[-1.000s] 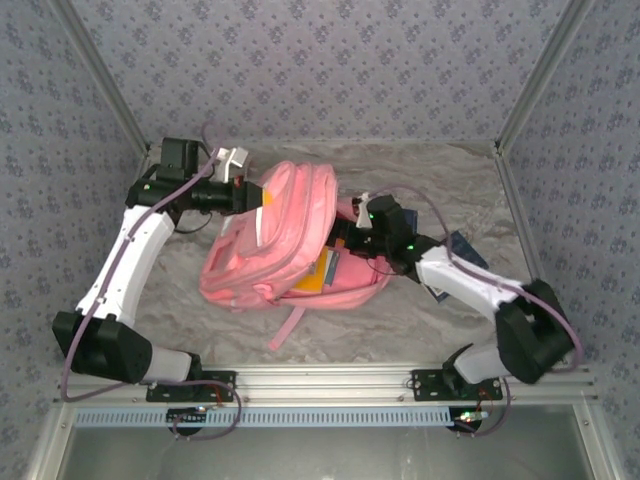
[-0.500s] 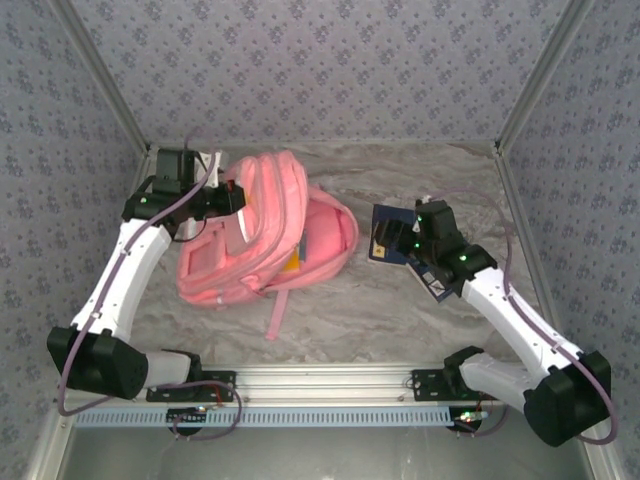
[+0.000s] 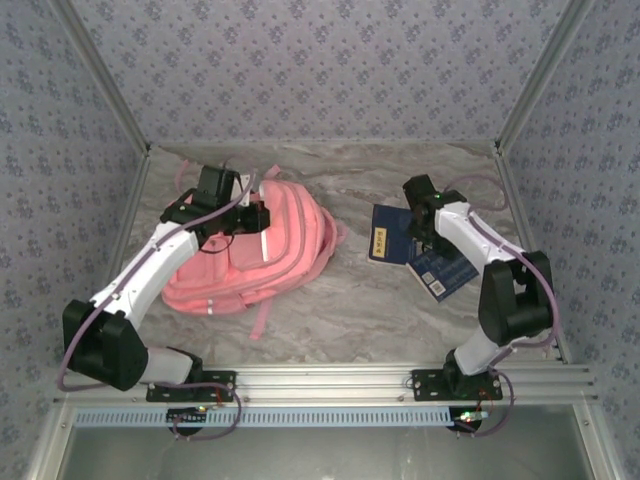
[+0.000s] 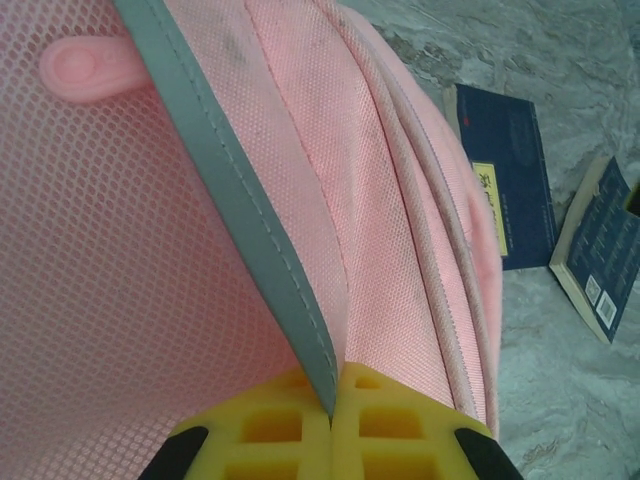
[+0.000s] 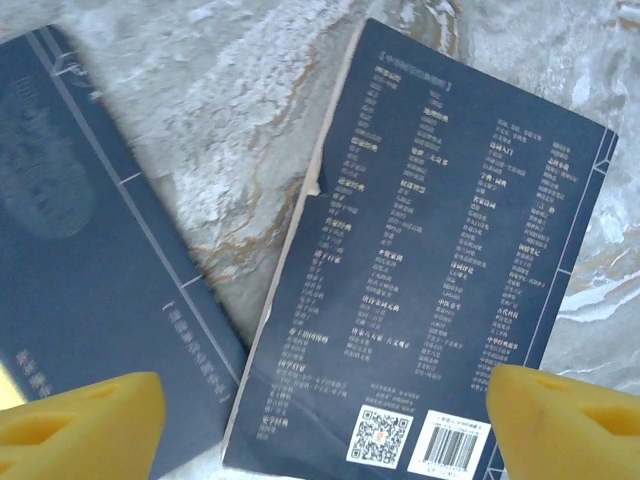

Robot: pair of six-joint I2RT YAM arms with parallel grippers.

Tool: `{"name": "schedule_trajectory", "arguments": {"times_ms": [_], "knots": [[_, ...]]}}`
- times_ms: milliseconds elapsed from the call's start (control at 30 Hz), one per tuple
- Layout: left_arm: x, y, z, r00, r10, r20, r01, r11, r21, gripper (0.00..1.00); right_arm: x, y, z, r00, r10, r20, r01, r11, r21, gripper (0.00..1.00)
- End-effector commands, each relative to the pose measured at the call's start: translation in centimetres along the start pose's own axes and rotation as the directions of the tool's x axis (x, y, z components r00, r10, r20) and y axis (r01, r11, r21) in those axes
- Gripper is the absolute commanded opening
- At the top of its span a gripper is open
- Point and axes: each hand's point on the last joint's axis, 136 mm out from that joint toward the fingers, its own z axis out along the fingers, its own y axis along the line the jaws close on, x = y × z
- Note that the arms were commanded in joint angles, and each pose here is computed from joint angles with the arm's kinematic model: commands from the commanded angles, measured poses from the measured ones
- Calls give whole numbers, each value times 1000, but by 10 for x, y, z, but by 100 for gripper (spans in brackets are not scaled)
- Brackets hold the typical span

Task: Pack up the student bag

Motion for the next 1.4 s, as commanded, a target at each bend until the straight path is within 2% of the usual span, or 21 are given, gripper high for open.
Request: {"name": "schedule_trajectory", "arguments": {"times_ms": [0,233,533,767,933,1267,1367], "knots": [[-11,-29,-15,996,46,77,-54,992,113,0,-5,5,7,994,89,-67,-89,996,8,90],[-9,-42,-23,994,67,87,-80,985,152,0,0,21,40,966,190,-174,-182,981,63,91],[-8,-44,-24,994,67,90,-81,984,159,0,20,5,70,930,303,-207,-284,951,119,79],[-8,-42,-20,994,70,83,-82,985,151,0,38,1,87,930,296,-220,-276,954,118,68],[-7,-38,-15,995,73,74,-83,987,137,0,44,1,86,932,292,-216,-277,956,95,54],[0,-30,-7,994,99,35,-102,992,78,0,51,3,69,959,229,-167,-232,973,3,14],[8,-38,-1,990,140,-4,-140,988,65,0,49,6,56,969,201,-141,-209,977,-48,9]]}}
